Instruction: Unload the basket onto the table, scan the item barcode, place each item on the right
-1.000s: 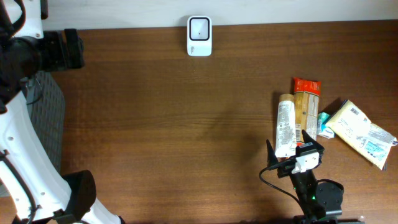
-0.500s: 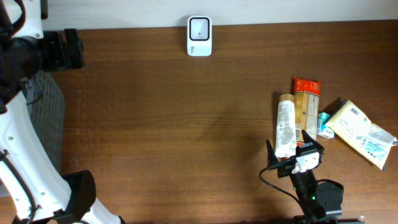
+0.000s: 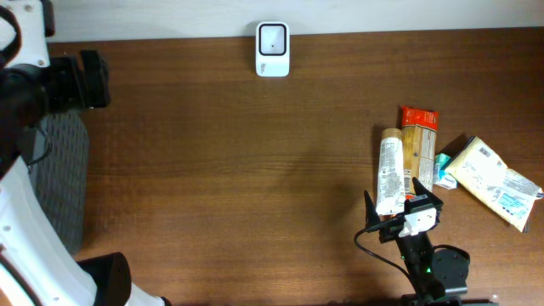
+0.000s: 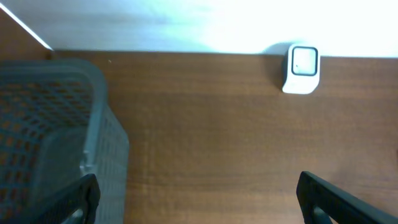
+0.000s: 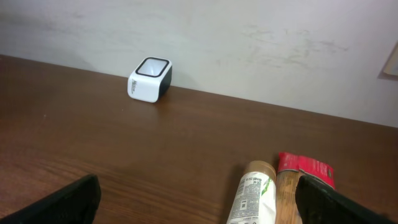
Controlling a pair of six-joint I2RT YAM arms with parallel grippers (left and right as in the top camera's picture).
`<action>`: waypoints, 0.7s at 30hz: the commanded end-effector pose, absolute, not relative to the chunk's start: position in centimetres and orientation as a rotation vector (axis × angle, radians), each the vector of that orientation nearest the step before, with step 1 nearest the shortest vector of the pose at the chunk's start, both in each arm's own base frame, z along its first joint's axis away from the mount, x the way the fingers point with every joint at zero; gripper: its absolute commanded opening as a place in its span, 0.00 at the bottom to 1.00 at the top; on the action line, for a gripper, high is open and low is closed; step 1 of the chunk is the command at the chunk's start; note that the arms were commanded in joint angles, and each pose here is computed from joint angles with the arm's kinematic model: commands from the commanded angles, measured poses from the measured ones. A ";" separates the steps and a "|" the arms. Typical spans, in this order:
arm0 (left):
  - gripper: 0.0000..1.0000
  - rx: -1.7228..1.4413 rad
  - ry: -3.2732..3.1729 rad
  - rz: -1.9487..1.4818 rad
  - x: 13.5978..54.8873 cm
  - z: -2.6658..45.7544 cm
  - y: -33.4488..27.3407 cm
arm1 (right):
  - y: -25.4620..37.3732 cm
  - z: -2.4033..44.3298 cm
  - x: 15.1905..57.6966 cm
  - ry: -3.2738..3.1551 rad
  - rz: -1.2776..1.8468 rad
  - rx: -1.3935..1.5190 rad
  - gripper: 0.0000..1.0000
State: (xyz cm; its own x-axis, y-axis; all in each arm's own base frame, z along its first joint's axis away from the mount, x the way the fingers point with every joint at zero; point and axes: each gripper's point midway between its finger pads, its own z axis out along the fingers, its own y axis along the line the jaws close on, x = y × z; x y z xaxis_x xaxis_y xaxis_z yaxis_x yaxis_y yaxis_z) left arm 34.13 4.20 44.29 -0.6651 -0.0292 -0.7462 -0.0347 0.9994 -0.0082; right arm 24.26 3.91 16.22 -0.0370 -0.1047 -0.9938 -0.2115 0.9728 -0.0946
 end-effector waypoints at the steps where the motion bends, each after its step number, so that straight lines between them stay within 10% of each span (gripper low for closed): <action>1: 0.99 0.000 2.291 -0.020 33.7 43.8 3.5 | 4.1 16.0 24.2 1.614 0.104 -0.250 0.99; 21: 0.99 0.120 1.847 -0.008 28.1 13.1 1.0 | 4.1 16.0 24.2 1.614 0.104 -0.250 0.99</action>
State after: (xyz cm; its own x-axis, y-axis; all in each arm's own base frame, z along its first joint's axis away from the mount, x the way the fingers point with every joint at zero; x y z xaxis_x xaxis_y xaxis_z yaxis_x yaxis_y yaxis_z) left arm 29.75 1.32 14.98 -0.3004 0.0578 -0.9521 0.0784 0.9963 0.0357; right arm 24.24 3.98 16.23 -0.0366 -0.1046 -0.9938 -0.2152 0.9720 -0.0944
